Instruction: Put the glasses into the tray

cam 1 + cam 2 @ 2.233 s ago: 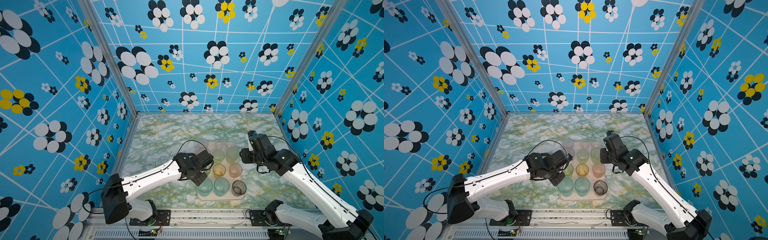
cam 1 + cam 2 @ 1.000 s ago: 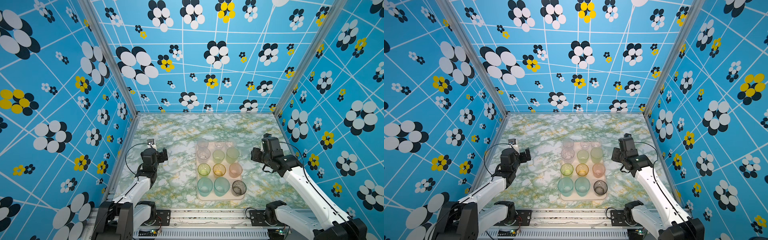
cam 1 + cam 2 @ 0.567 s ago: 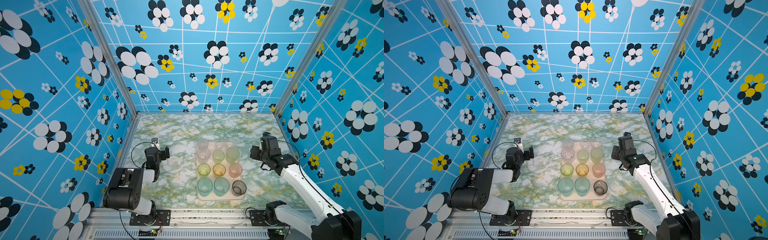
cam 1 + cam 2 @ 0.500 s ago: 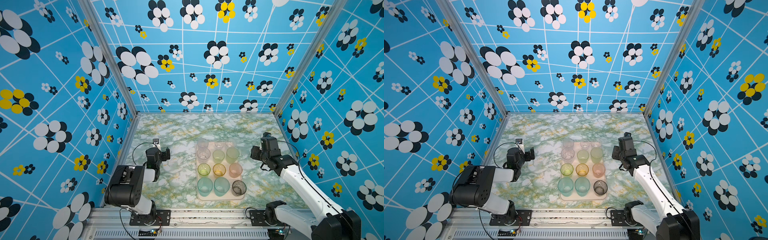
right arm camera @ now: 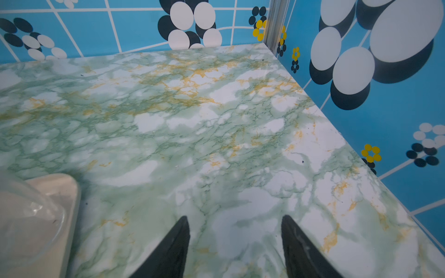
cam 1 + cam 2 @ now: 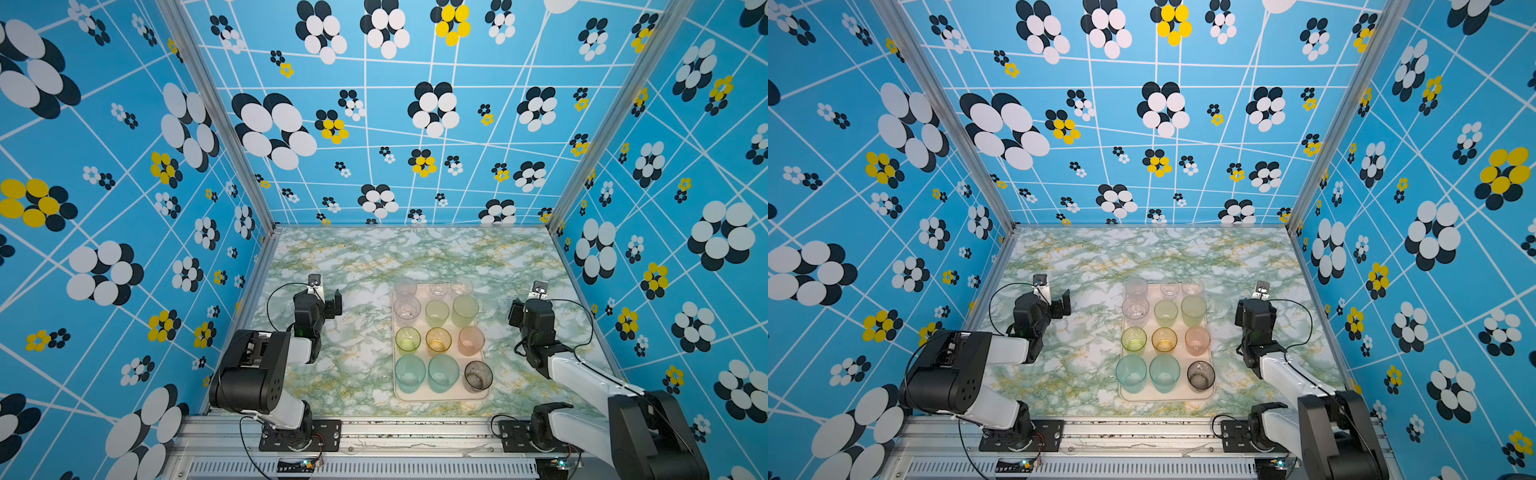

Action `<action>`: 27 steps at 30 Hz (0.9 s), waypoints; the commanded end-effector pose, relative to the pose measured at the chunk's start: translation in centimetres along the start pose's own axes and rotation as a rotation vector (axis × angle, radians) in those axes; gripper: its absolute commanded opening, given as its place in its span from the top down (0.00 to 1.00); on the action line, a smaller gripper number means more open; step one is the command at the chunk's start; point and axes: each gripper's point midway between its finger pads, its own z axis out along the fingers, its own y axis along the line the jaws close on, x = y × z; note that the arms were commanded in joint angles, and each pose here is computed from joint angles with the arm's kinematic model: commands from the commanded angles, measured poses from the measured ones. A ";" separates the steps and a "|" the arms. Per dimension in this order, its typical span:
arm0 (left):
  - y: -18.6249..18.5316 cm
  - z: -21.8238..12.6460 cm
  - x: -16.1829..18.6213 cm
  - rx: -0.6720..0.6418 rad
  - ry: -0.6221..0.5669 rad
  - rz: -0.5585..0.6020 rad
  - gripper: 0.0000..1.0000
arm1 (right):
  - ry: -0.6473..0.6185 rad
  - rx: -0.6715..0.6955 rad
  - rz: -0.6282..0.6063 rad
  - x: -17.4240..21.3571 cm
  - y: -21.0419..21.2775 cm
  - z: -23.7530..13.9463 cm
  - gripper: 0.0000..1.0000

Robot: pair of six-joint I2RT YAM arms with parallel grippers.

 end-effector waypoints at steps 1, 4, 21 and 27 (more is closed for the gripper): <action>-0.4 0.1 -1.1 0.013 -0.036 0.013 0.01 | -0.209 0.008 0.041 -3.4 0.3 0.9 0.37; -0.4 0.1 -1.1 0.014 -0.036 0.013 0.01 | -0.176 -0.027 0.000 -2.5 1.9 2.9 0.36; -0.2 0.3 -1.1 0.023 -0.022 0.000 0.01 | -0.114 -0.013 0.019 -1.5 0.7 4.6 0.01; -0.3 0.3 -1.0 0.025 -0.020 0.000 0.01 | -0.116 -0.014 0.019 -1.6 0.7 4.6 0.01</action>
